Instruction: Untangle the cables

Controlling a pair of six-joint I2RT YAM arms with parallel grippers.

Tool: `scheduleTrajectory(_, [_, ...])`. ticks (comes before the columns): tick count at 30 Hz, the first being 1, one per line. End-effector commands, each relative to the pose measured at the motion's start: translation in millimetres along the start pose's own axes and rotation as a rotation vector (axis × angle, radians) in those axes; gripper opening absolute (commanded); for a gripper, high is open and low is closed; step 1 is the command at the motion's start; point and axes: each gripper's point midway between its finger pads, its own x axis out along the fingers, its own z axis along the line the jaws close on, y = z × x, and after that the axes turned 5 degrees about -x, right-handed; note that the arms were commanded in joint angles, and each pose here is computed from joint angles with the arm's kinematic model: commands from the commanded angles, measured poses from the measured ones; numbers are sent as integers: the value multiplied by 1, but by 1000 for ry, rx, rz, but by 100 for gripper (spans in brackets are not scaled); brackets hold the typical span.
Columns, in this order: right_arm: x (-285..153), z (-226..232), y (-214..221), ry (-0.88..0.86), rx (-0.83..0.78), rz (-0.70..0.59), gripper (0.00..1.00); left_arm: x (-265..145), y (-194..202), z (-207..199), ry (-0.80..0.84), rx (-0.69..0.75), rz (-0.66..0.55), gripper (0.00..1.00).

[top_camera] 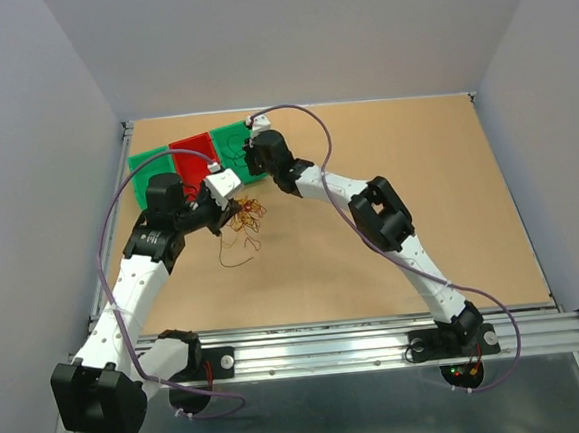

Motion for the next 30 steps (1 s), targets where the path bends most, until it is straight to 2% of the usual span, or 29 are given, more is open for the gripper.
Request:
scheduleTrajectory(1, [2, 17, -18, -47, 18, -3, 1, 2, -9, 1, -5, 23, -38, 0])
scheduleTrajectory(8, [9, 20, -2, -60, 23, 25, 1, 3, -7, 1, -7, 21, -34, 0])
scheduleTrajectory(14, [-3, 25, -38, -74, 22, -27, 18, 4, -5, 1, -9, 22, -30, 0])
scheduleTrajectory(20, [-29, 38, -86, -123, 8, -86, 43, 4, -4, 1, -10, 27, -29, 0])
scheduleTrajectory(26, [-49, 35, -87, -112, 4, -63, 54, 4, -5, 1, -9, 30, -33, 0])
scheduleTrajectory(27, [-57, 35, -99, -112, 6, -78, 55, 5, -5, 0, -6, 28, -31, 0])
scheduleTrajectory(30, [-68, 32, -90, -108, 0, -48, 60, 6, -4, 0, -1, 25, -30, 0])
